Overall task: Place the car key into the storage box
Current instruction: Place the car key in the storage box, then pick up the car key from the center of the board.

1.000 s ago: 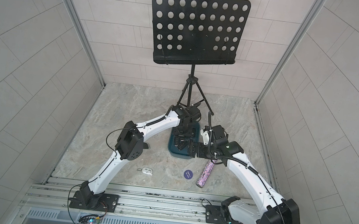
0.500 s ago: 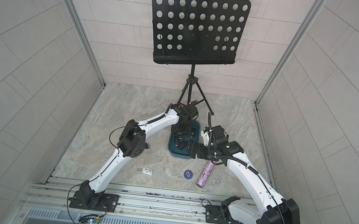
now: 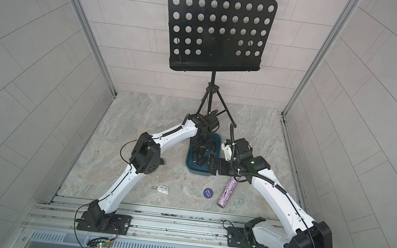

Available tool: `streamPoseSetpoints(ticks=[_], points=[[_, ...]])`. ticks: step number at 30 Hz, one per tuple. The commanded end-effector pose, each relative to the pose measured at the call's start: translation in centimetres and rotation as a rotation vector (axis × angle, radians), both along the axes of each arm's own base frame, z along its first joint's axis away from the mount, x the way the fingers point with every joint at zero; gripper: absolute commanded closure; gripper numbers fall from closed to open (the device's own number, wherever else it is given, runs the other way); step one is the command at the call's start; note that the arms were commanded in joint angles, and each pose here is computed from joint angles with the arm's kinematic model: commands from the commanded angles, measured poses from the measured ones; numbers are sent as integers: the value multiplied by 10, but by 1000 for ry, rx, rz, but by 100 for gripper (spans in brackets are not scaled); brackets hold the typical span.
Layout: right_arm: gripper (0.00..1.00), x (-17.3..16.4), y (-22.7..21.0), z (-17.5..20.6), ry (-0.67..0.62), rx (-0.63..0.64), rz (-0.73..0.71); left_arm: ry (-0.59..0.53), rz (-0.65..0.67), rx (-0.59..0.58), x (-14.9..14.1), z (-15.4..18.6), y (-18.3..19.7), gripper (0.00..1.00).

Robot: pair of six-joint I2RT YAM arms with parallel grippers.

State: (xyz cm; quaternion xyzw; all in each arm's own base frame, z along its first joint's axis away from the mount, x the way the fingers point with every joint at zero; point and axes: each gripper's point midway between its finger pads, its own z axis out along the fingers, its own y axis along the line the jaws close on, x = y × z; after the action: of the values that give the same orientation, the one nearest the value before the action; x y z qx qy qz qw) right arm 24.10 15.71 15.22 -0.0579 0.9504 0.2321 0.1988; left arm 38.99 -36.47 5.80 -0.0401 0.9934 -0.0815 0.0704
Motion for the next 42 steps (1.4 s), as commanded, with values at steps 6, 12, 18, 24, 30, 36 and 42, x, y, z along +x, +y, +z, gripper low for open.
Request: streamPoseSetpoints(ticks=[6, 12, 18, 24, 30, 36, 42], points=[[0, -5, 5, 14, -64, -4, 41, -176, 22, -124, -4, 102, 16, 21], [0, -15, 19, 13, -119, -40, 125, -204, 83, -131, -26, 113, 61, 16], [0, -27, 53, 5, -203, -124, 296, -212, 179, -151, -54, 112, 118, 7], [0, -46, 103, -4, -304, -179, 562, -216, 320, -150, -79, 110, 180, 3], [0, -53, 141, -19, -338, -259, 733, -244, 463, -121, -99, 104, 241, 0], [0, -61, 175, -39, -327, -331, 880, -216, 581, -111, -124, 85, 288, 0], [1, -70, 206, -61, -323, -392, 994, -125, 671, -193, -152, 60, 307, 0]])
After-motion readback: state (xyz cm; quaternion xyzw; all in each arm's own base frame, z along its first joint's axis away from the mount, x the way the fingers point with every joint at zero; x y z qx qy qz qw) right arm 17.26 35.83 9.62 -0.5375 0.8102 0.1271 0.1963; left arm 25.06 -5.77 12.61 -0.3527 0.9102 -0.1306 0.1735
